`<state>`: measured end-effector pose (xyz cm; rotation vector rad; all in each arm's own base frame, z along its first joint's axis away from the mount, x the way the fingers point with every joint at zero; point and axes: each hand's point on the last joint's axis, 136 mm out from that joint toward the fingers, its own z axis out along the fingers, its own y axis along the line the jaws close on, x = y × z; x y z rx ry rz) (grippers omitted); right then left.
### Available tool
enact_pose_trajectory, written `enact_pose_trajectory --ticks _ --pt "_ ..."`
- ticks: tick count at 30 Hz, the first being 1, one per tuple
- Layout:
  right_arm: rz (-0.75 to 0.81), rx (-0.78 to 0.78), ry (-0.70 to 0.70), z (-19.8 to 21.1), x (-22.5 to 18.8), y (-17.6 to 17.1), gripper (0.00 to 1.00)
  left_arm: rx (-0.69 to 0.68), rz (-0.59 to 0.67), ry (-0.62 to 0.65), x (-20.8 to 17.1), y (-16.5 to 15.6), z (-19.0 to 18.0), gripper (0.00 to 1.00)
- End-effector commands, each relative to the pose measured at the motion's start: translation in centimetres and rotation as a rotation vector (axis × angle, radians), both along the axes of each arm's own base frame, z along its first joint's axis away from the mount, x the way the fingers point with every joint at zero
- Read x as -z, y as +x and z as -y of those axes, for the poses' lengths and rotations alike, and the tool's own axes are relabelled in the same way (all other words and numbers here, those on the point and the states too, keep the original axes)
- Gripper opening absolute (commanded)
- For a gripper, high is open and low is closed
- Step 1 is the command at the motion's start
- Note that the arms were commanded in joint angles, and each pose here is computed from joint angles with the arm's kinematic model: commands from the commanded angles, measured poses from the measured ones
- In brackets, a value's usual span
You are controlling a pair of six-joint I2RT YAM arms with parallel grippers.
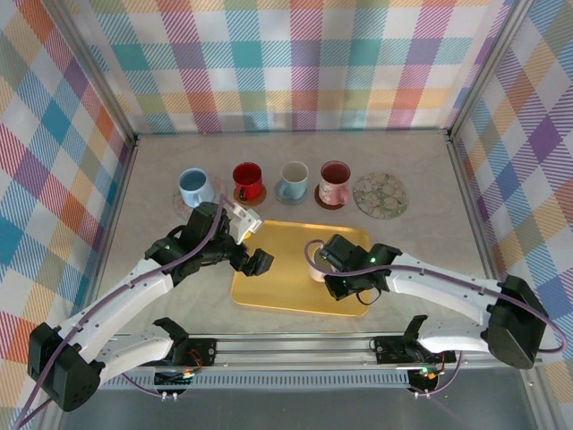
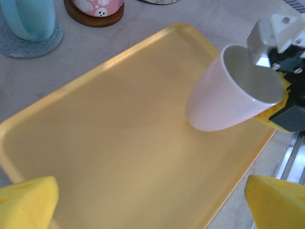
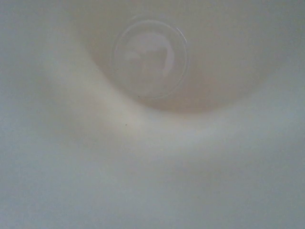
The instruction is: Place the cup by the coaster
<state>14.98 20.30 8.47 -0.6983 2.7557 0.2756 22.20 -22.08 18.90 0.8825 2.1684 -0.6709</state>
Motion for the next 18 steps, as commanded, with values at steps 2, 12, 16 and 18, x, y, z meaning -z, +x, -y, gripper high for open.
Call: enact_pose_trajectory --ticks 2,12,16,18 --pt "0.146 -0.016 0.002 0.6 -3.5 1.9 0.01 0.022 0.034 -0.064 -2.3 0.2 1.2 1.00" --pt "0.235 -0.030 -0.003 1.9 -8.0 4.5 0.00 0.042 0.080 -0.147 -5.1 0.8 3.1 1.00" --pt "0.258 -0.020 0.002 2.4 -9.7 5.8 0.00 0.052 0.112 -0.162 -6.2 1.3 4.0 1.00" --pt "0.267 -0.014 -0.002 2.8 -10.5 6.5 0.00 0.057 0.125 -0.160 -6.7 1.6 4.3 1.00"
